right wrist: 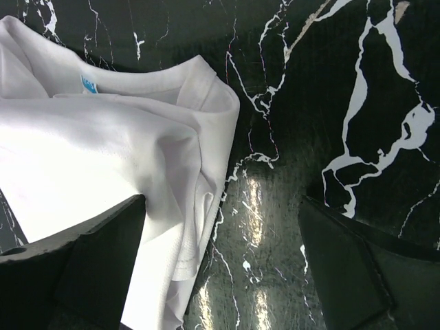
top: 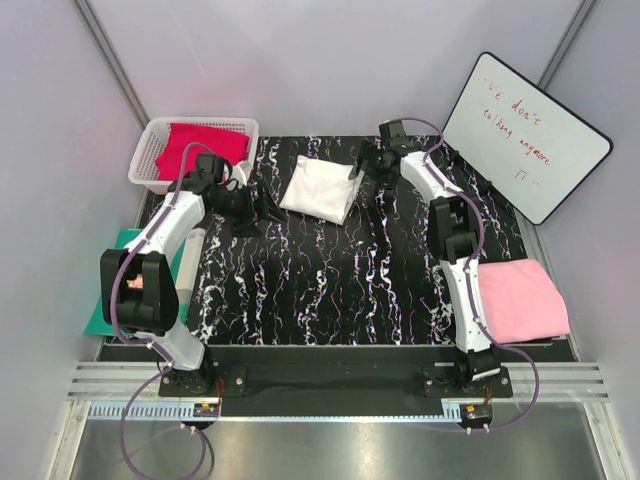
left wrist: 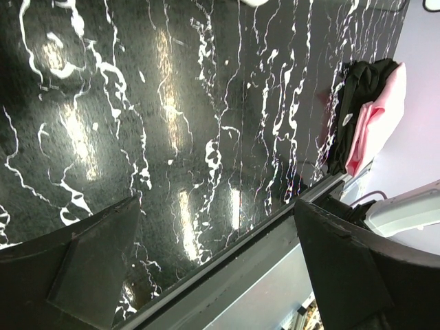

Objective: Fold and stack the t-shirts
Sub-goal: Smooth out wrinkles on the folded tshirt, then put the neatly folded tshirt into the corner of the board with the right arm

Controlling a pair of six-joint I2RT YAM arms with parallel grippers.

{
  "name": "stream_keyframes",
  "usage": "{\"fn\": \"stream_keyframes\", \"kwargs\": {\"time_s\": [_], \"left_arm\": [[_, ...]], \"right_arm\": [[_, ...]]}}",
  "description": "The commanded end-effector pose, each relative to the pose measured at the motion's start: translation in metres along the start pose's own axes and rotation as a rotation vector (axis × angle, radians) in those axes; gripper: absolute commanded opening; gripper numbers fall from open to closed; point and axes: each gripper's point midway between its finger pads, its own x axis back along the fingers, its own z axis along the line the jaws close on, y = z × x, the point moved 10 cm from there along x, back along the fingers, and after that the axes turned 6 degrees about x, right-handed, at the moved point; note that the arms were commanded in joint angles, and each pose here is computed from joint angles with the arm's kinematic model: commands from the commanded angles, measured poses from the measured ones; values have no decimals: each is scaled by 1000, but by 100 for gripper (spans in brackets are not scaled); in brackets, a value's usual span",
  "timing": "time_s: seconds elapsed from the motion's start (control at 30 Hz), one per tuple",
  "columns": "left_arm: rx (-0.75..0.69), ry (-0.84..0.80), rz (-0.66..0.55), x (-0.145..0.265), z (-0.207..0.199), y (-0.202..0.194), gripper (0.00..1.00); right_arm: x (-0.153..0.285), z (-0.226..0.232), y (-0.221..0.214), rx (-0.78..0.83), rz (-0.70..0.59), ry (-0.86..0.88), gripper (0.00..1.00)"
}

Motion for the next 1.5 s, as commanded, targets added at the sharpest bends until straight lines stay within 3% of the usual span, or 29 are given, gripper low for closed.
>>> {"fn": "stream_keyframes", "kwargs": {"time_s": [0.0,0.1,0.3,0.43,0.6,0.77,0.87,1.23,1.47], "left_arm": [[-48,-9,-37,9,-9,-4,99],[-48,-6,-39,10,-9,-4,99],[-54,-8,-42,11,-11,-6,99],[-58,-9,-42,12,-12,-7,99],[-62,-10,-46,14,-14,-7,99],[-62,-9,-48,13,-14,-6,99],[-59,-8,-48,14,-14,-6,99],[-63,-13,-41,11,-18,-6,99],[-78,-34,-44,7,-25,5,99]], "right_arm": [[37,16,22,37,-85,29,100],[22,18,20,29,-51,98,100],[-15,25,12,13,17,242,90],[-28,23,1,8,51,240,71],[-37,12,-14,-15,97,179,65],[-37,10,-24,-24,140,189,11],[-31,4,-37,-30,182,157,1],[57,-14,-79,50,250,42,0],[116,-40,-151,71,437,-33,0]]}}
